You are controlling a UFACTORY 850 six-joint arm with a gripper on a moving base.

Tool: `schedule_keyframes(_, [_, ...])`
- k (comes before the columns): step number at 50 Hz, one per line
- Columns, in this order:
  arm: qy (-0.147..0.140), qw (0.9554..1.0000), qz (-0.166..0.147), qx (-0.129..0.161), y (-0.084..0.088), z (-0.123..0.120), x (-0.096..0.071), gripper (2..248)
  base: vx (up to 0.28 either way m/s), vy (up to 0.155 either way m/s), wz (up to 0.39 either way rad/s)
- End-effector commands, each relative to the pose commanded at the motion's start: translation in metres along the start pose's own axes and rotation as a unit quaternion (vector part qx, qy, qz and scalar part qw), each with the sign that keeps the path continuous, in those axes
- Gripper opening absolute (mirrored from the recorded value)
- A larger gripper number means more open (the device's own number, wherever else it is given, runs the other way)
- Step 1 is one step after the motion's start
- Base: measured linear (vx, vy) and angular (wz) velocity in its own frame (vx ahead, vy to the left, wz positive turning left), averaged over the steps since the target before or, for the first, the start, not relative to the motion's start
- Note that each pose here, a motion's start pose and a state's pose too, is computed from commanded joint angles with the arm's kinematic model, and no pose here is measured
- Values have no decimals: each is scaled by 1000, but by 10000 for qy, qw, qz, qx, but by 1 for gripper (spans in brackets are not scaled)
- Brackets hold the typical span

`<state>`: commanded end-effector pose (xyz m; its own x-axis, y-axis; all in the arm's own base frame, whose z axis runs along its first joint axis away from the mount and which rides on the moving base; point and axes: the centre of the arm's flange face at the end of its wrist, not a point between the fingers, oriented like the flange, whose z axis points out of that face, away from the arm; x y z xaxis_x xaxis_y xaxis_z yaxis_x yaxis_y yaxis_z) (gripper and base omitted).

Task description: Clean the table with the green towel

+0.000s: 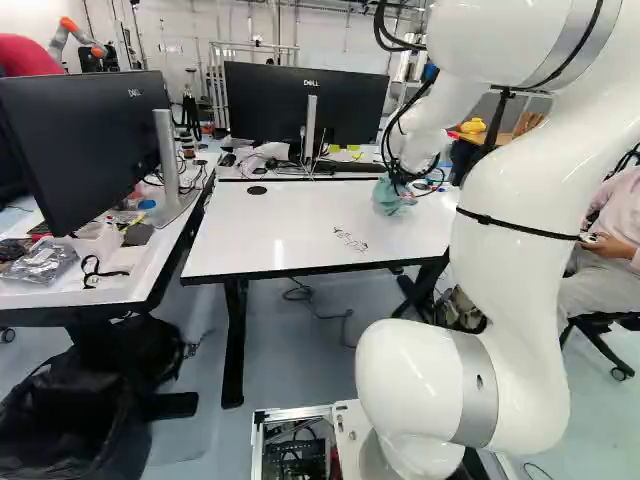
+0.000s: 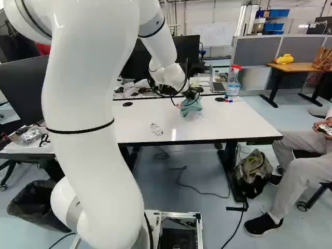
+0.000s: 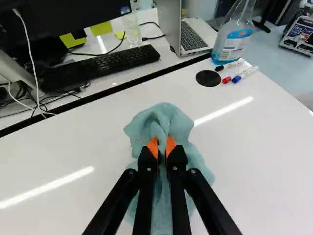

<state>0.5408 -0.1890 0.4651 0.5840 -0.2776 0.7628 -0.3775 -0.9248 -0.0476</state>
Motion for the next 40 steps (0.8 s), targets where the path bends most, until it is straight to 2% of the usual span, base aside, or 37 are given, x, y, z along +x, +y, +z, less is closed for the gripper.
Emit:
schedule_keyframes(21, [-550, 9983, 165, -59, 8, -18, -22, 38, 0, 0, 0])
schedule_keyframes(40, [-1067, 9934, 387, -158, 23, -29, -38, 38, 0, 0, 0])
